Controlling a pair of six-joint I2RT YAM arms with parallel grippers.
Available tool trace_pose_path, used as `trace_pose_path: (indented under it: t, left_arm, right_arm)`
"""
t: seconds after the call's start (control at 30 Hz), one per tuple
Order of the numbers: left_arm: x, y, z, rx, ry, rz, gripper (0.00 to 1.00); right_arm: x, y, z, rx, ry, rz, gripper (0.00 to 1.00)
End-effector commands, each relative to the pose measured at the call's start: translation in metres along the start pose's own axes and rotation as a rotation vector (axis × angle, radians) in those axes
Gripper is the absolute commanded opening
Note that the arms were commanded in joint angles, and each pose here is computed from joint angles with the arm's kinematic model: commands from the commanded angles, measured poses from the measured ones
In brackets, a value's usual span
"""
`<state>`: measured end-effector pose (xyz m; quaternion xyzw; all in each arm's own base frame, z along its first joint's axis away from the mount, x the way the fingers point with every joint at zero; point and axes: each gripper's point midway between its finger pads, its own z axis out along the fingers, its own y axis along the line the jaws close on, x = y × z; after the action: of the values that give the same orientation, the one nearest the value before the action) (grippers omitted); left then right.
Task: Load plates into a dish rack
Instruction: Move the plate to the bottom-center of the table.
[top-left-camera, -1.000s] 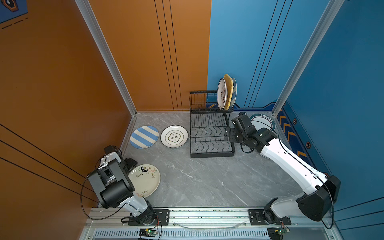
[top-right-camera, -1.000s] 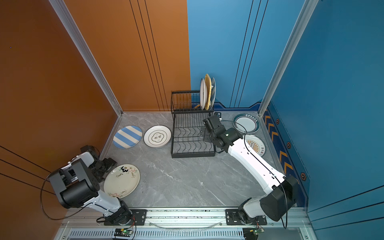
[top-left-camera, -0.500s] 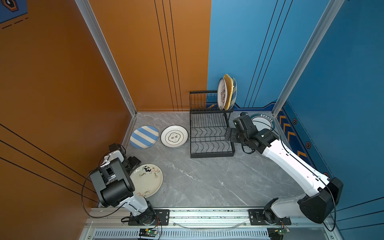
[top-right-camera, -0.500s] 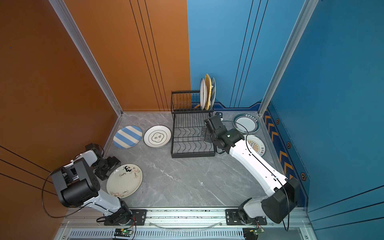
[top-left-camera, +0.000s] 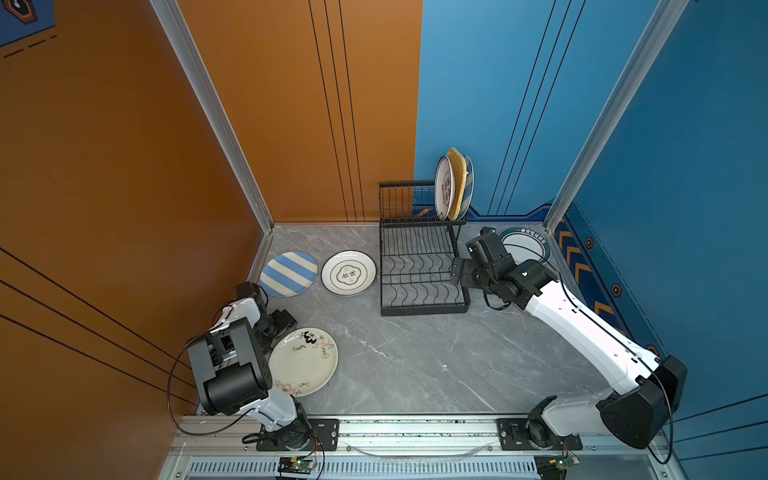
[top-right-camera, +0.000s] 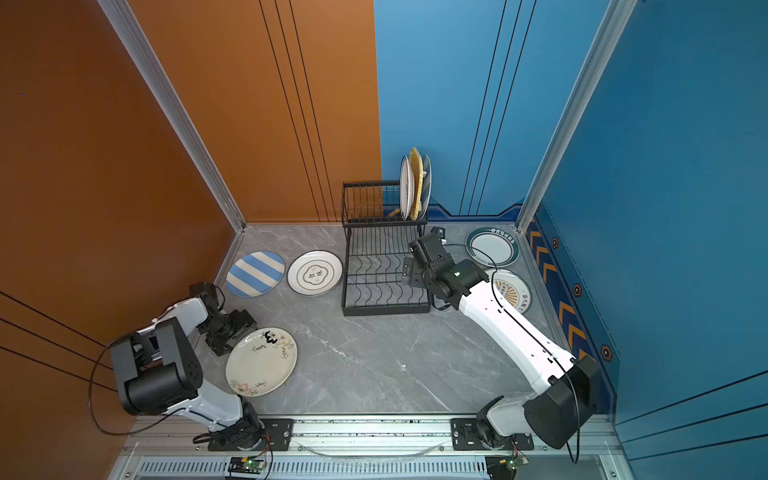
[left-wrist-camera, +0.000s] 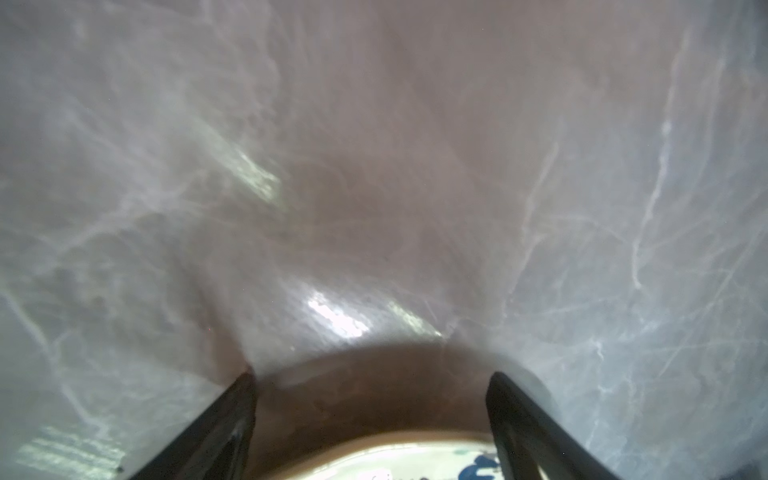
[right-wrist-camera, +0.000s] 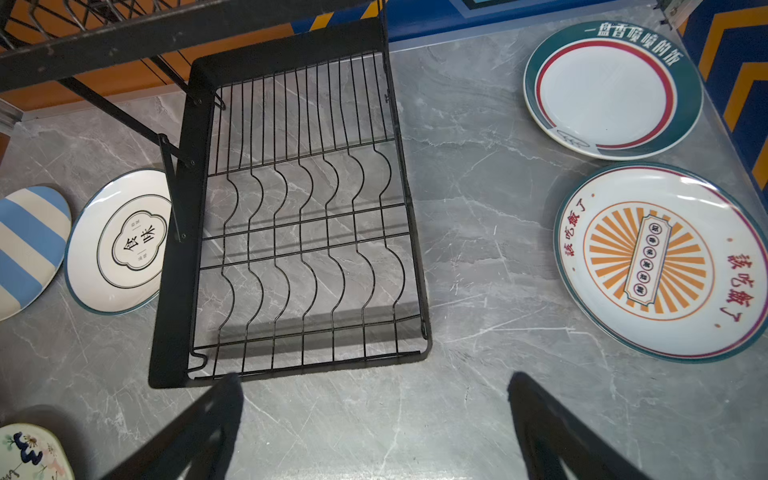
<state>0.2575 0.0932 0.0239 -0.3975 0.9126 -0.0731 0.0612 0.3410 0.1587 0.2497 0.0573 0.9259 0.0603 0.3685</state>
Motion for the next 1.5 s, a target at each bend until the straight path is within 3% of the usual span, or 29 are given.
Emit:
trace_pose_path:
  t: [0.0, 0.57, 0.67, 0.73, 0.93, 1.17, 1.47]
  left_arm:
    - [0.046, -0.007, 0.009, 0.029, 0.154, -0.006, 0.87]
    - [0.116, -0.051, 0.011, 0.075, 0.259, 0.079, 0.88]
    - [0.115, -0.042, 0.006, 0.036, 0.228, 0.081, 0.91]
    - [0.11, -0.032, 0.001, -0.009, 0.188, 0.062, 0.99]
    - [0.106, -0.013, -0.007, -0.052, 0.148, -0.025, 0.98]
    - [0.122, -0.001, 0.001, -0.075, 0.206, -0.104, 0.98]
    - [0.15, -0.023, 0.001, -0.034, 0.251, 0.014, 0.98]
  right_arm:
    - [0.0, 0.004, -0.002, -0.012, -0.003, 0.019, 1.0]
    - [0.01, -0.003, -0.005, -0.011, 0.001, 0.027, 1.0]
    - [0.013, -0.004, -0.006, -0.014, 0.002, 0.03, 1.0]
    - [0.014, -0.005, -0.007, -0.013, 0.002, 0.031, 1.0]
    - [0.017, -0.011, -0.01, -0.011, 0.0, 0.036, 1.0]
    - [0.015, -0.018, -0.013, -0.012, -0.006, 0.046, 1.0]
    - [0.018, -0.024, -0.01, -0.015, 0.018, 0.048, 1.0]
